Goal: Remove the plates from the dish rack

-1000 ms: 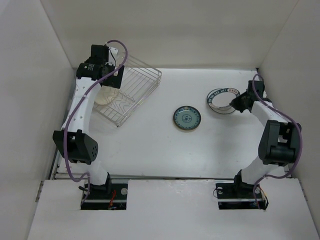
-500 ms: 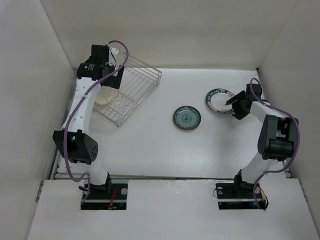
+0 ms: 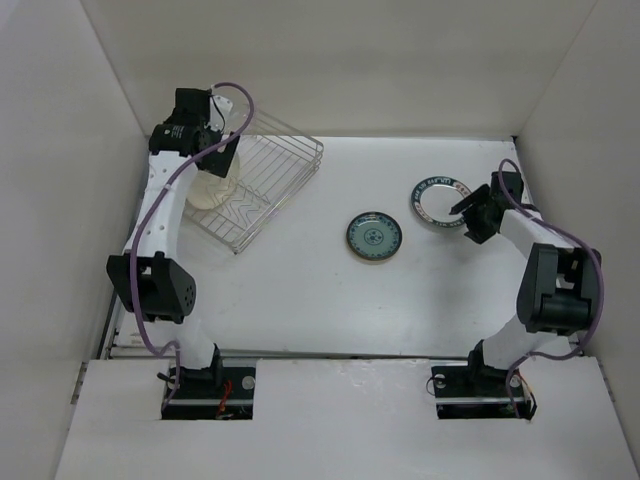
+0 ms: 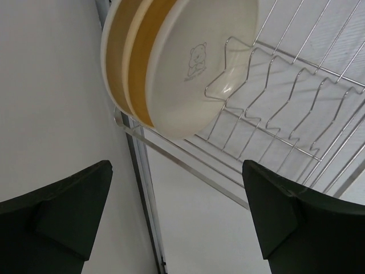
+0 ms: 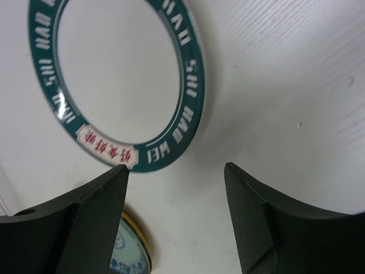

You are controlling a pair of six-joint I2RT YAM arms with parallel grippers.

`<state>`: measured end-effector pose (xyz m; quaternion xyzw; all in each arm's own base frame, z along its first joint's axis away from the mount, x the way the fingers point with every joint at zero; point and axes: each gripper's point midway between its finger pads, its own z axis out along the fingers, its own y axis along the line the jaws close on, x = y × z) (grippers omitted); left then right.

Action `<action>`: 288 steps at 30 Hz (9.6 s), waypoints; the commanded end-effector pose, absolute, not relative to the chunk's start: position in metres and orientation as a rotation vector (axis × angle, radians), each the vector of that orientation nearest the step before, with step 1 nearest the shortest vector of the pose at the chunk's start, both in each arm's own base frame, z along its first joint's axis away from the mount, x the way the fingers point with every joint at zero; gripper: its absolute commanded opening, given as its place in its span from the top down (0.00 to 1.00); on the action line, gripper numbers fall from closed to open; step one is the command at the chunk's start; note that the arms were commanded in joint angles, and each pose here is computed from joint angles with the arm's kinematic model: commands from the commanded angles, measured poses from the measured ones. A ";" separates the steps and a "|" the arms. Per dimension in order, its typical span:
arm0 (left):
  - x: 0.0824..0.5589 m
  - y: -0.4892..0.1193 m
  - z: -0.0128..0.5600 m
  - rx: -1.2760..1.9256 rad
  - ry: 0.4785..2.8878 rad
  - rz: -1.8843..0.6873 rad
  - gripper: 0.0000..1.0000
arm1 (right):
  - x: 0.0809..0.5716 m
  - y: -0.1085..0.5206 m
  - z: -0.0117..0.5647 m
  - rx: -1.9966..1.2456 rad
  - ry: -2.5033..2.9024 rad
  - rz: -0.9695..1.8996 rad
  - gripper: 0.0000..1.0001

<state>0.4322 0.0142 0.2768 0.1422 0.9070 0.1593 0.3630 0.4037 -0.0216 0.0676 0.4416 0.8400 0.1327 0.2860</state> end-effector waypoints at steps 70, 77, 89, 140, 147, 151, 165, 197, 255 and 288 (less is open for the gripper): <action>0.308 -0.146 0.234 1.081 2.509 -0.685 1.00 | 0.374 0.025 0.181 0.827 2.113 0.394 0.26; 0.296 -0.167 0.167 1.218 2.672 -0.710 1.00 | 0.372 0.028 0.178 0.822 2.128 0.411 0.26; 0.302 -0.171 0.085 1.233 2.873 -0.600 0.46 | 0.368 0.026 0.179 0.826 2.124 0.401 0.26; 0.473 0.061 0.289 0.247 2.308 0.390 0.52 | 0.367 0.052 0.214 0.616 2.104 0.410 0.26; 0.491 0.061 0.262 0.265 2.359 0.320 0.66 | 0.371 0.052 0.219 0.613 2.095 0.413 0.26; 0.498 0.056 0.252 0.310 2.381 0.281 0.58 | 0.369 0.050 0.210 0.624 2.109 0.396 0.26; 0.516 0.075 0.232 0.304 2.399 0.384 0.59 | 0.372 0.048 0.200 0.627 2.136 0.372 0.26; 0.489 0.056 0.357 0.279 2.093 0.432 1.00 | 0.365 0.082 0.238 0.402 2.079 0.532 0.25; 0.395 -0.076 0.277 0.519 2.417 -0.041 0.17 | 0.322 0.299 0.099 -0.102 2.533 0.604 1.00; 0.487 0.072 0.290 0.312 2.312 0.328 0.10 | 0.318 0.287 0.167 -0.107 2.430 0.490 0.46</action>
